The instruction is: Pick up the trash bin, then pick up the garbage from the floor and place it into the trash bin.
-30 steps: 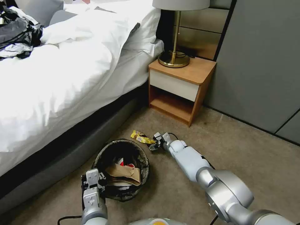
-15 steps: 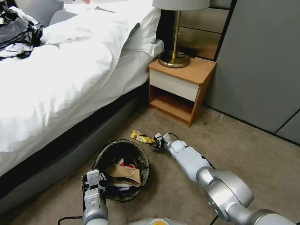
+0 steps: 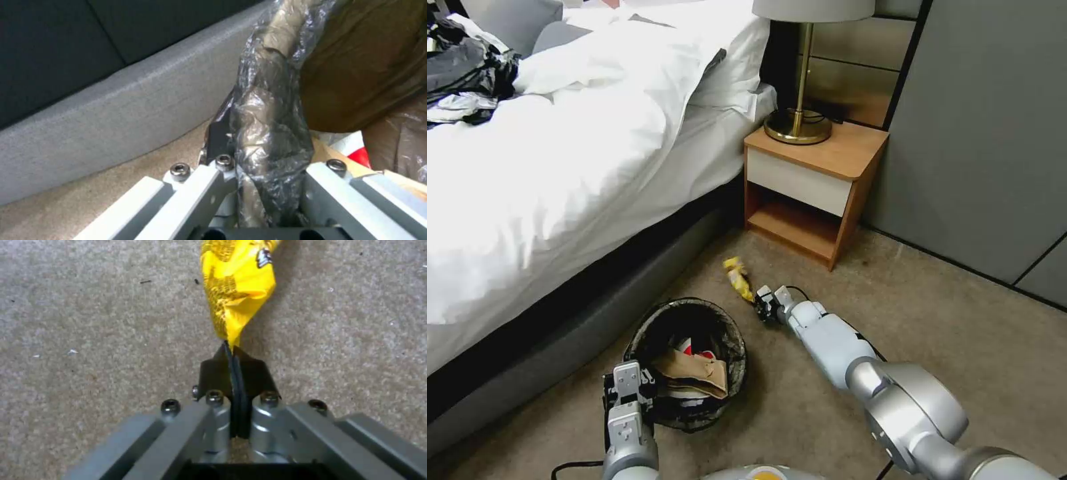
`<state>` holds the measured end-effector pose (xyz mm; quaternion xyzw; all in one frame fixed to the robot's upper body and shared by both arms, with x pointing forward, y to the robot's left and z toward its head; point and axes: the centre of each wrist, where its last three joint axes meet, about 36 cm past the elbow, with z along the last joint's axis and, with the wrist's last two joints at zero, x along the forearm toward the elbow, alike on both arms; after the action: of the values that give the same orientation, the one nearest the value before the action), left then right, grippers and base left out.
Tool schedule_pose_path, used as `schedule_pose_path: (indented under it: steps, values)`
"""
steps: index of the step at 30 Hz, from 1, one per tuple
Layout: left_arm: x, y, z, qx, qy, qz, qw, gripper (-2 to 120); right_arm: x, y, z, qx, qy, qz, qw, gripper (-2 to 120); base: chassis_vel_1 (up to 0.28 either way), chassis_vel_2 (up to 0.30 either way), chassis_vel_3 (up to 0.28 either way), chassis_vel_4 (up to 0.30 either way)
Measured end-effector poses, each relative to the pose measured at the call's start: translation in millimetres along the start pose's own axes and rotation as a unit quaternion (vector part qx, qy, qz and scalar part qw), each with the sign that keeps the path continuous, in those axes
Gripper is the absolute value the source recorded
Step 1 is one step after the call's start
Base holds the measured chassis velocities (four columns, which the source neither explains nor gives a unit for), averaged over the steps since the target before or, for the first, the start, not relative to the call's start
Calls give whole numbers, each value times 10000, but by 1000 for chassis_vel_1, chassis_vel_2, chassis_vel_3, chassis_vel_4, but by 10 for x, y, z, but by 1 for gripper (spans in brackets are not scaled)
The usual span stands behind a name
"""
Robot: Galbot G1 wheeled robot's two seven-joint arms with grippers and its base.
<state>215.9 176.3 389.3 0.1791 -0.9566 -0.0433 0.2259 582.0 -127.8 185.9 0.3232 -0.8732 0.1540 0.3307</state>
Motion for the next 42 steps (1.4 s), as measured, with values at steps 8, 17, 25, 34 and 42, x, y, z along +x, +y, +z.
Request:
schedule_pose_path:
  steps: [8, 17, 25, 34, 42]
  values:
    - [-1, -1, 0, 2, 0, 2, 10000, 0, 1, -6, -11, 38, -42, 2, 10000, 0, 0, 0, 0, 0]
    - [-16, -1, 1, 31, 10, 6, 10000, 0, -8, 102, 44, 137, -345, 56, 9993, 0, 0, 0, 0, 0]
    - [-178, 97, -68, 114, 13, 59, 9999, 0, -6, 465, 171, 204, -1295, 289, 9910, 0, 0, 0, 0, 0]
    - [-369, 121, -139, 161, -3, 148, 9998, 0, 276, 1114, -215, 263, -3167, 408, 9473, 0, 0, 0, 0, 0]
    - [-473, 62, -101, 128, 30, 214, 9997, 0, 1124, 1358, -552, 408, -4507, 357, 8910, 0, 0, 0, 0, 0]
